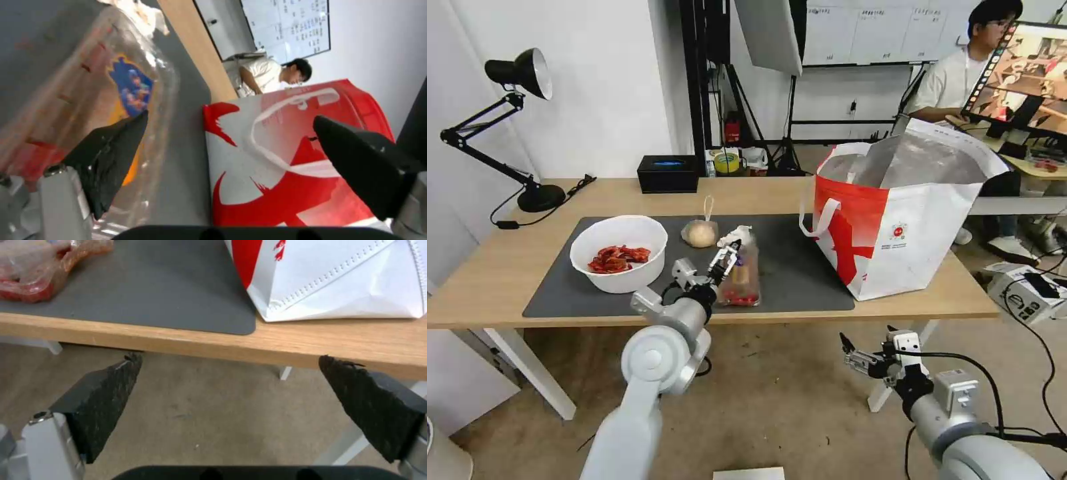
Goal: Pick up the trash from the table and place it into the takeout bag.
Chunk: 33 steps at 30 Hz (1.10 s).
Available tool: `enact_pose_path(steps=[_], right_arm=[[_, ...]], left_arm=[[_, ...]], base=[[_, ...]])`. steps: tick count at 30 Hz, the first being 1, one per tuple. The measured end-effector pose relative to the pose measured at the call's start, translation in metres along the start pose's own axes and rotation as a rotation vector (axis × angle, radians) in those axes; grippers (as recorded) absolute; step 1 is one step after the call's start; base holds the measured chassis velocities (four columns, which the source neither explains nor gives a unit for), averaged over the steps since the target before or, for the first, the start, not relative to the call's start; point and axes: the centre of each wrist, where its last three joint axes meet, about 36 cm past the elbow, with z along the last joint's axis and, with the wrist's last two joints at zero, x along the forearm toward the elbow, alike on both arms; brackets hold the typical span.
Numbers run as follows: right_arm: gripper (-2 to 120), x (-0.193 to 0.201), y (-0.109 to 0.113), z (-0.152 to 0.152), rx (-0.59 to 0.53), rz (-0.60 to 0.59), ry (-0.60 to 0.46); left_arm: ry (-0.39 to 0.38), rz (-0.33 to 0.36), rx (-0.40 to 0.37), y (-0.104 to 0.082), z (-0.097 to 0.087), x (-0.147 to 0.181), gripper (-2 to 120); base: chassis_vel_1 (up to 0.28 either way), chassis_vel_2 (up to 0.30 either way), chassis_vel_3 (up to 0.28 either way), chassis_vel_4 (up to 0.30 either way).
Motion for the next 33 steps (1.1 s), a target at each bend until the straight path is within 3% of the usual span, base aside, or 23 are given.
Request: enact_pose_path(steps=[8,10,11,13,14,15,17,18,19,20,21,22,23,25,27,31,33], right_arm=[[100,0.005,-0.001,-0.001,-0.002,0.011,-0.003],[100,0.006,-0.001,0.0,-0.004,0.013,-0.003],[100,0.006,-0.001,0.0,-0.004,0.013,-0.003],[100,0.007,0.0,0.0,-0.006,0.012,-0.005],[100,0.007,0.0,0.0,-0.006,0.012,-0.005],[100,0.007,0.0,0.0,-0.006,0.012,-0.005],[100,0.007,0.0,-0.001,-0.019,0.0,-0.004],[100,0.007,0.0,-0.001,-0.019,0.0,-0.004],[100,0.006,0.001,-0.002,-0.036,-0.013,-0.003],[100,0.005,0.001,-0.002,-0.051,-0.022,-0.002],[100,0.005,0.001,-0.002,-0.051,-0.022,-0.002],[100,0.004,0.001,-0.005,-0.08,-0.041,-0.002],[100,0.001,0.0,-0.006,-0.103,-0.058,0.0],[100,0.0,0.0,-0.007,-0.114,-0.066,-0.001],[100,-0.008,-0.002,-0.013,-0.175,-0.112,-0.016],[100,-0.014,-0.004,-0.019,-0.226,-0.147,-0.034],[100,-0.02,-0.006,-0.023,-0.262,-0.165,-0.053]], left_arm=[[0.024,0.016,-0.058,-0.002,-0.003,-0.001,100],[0.021,0.035,-0.131,0.001,-0.003,0.001,100],[0.021,0.035,-0.131,0.001,-0.003,0.001,100],[0.021,0.083,-0.309,0.011,-0.003,0.007,99],[0.021,0.083,-0.309,0.011,-0.003,0.007,99],[0.019,0.091,-0.36,0.013,-0.003,0.008,99],[0.01,0.134,-0.611,0.03,-0.011,0.01,85],[0.01,0.134,-0.611,0.03,-0.011,0.01,85],[0.007,0.164,-0.748,0.04,-0.017,0.01,80],[0.008,0.183,-0.836,0.047,-0.022,0.01,77],[0.008,0.183,-0.836,0.047,-0.022,0.01,77],[0.019,0.21,-0.956,0.057,-0.03,0.011,69],[0.031,0.221,-1.027,0.062,-0.036,0.011,63],[0.036,0.225,-1.057,0.065,-0.039,0.011,62],[0.045,0.239,-1.15,0.074,-0.051,0.007,51],[0.056,0.246,-1.167,0.082,-0.056,0.0,40],[0.075,0.274,-1.178,0.086,-0.059,-0.004,29]], base=[[0.0,0.0,0.0,0.0],[0.0,0.0,0.0,0.0],[0.0,0.0,0.0,0.0],[0.0,0.0,0.0,0.0],[0.0,0.0,0.0,0.0],[0.0,0.0,0.0,0.0],[0.0,0.0,0.0,0.0],[0.0,0.0,0.0,0.0],[0.0,0.0,0.0,0.0],[0.0,0.0,0.0,0.0],[0.0,0.0,0.0,0.0],[0.0,0.0,0.0,0.0],[0.0,0.0,0.0,0.0],[0.0,0.0,0.0,0.0],[0.0,0.0,0.0,0.0],[0.0,0.0,0.0,0.0],[0.0,0.0,0.0,0.0]])
